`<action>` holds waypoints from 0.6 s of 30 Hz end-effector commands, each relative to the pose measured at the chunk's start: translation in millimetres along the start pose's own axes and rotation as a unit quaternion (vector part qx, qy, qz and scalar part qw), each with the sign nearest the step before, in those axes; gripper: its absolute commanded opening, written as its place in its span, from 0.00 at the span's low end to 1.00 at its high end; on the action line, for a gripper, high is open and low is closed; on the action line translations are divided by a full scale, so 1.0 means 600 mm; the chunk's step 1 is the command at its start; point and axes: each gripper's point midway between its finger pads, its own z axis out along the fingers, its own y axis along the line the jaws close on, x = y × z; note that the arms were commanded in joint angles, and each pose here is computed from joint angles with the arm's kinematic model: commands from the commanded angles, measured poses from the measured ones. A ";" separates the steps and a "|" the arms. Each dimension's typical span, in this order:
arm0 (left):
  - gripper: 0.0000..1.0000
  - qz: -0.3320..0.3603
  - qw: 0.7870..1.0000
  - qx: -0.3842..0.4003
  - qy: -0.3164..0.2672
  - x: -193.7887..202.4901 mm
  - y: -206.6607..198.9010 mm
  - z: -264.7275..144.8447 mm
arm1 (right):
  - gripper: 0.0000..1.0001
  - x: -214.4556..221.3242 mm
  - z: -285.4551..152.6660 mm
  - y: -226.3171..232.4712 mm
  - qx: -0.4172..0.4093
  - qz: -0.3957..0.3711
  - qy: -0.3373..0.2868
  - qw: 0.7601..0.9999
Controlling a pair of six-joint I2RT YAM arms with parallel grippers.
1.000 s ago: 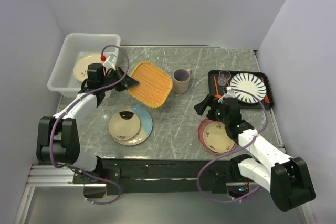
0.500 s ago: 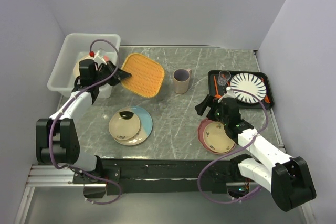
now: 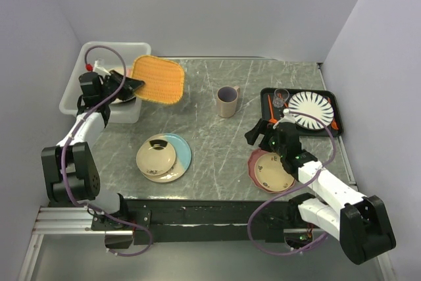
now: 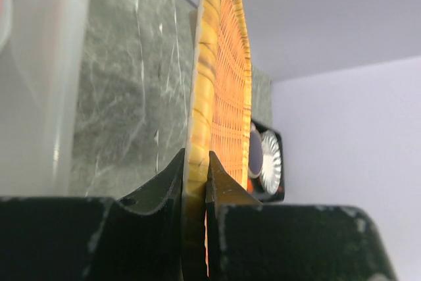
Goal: Place the plates into the plastic bin on the countertop
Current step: Place the plate in the plastic bin.
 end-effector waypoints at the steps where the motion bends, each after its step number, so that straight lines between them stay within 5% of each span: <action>1: 0.01 0.007 0.995 0.063 -0.071 -0.077 -0.056 -0.015 | 1.00 -0.040 0.001 0.029 -0.016 -0.012 -0.030 0.999; 18: 0.01 -0.046 0.987 0.037 -0.151 -0.148 0.009 -0.042 | 1.00 -0.036 0.006 0.027 -0.015 -0.014 -0.025 0.999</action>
